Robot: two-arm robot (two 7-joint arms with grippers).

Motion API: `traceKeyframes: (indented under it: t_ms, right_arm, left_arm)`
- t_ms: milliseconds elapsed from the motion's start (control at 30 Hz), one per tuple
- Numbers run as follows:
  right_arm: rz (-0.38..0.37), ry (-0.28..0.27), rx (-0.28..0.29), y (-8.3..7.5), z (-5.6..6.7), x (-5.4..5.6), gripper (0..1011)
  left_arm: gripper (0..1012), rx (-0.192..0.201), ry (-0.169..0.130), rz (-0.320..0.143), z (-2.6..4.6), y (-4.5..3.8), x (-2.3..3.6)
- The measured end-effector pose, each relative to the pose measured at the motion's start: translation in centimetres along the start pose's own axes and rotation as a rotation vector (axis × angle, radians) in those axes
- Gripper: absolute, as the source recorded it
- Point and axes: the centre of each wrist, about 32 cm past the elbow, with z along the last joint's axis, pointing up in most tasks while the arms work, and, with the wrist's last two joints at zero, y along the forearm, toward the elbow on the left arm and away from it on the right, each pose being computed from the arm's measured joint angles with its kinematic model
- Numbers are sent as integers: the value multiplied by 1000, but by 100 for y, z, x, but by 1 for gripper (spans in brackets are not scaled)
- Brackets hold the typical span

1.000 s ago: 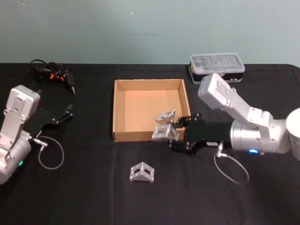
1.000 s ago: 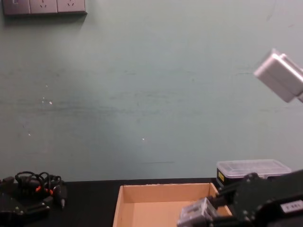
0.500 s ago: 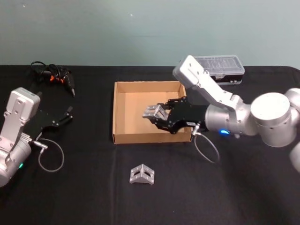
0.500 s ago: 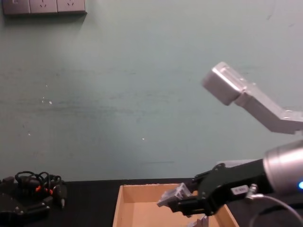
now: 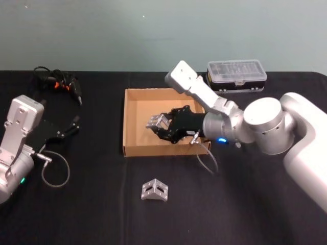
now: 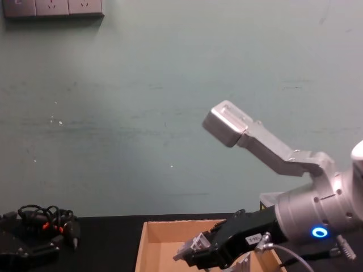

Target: Use one hand to pick up the angle iron from the table and place it into the box.

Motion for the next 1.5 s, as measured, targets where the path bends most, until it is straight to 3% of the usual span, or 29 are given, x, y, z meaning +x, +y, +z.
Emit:
traceKeyframes:
  t_ms: [400,767,867,1167,1367,1500]
  right_arm:
    - [-16,2,-50,210,-9,-51,447]
    - [-29,3,-73,241,-43,-55,451]
    - [-32,6,-73,237,-56,-56,575]
    - [-53,14,-44,193,-42,-57,823]
    - [-93,28,24,30,-8,-31,1003]
    - [-104,38,64,-91,4,-23,1000]
  left_arm:
    - [1011,0,0,0,0,0,0]
    - [1011,0,0,0,0,0,0]
    - [1011,0,0,0,0,0,0]
    - [1011,0,0,0,0,0,0]
    - [1011,0,0,0,0,0,0]
    - [1011,0,0,0,0,0,0]
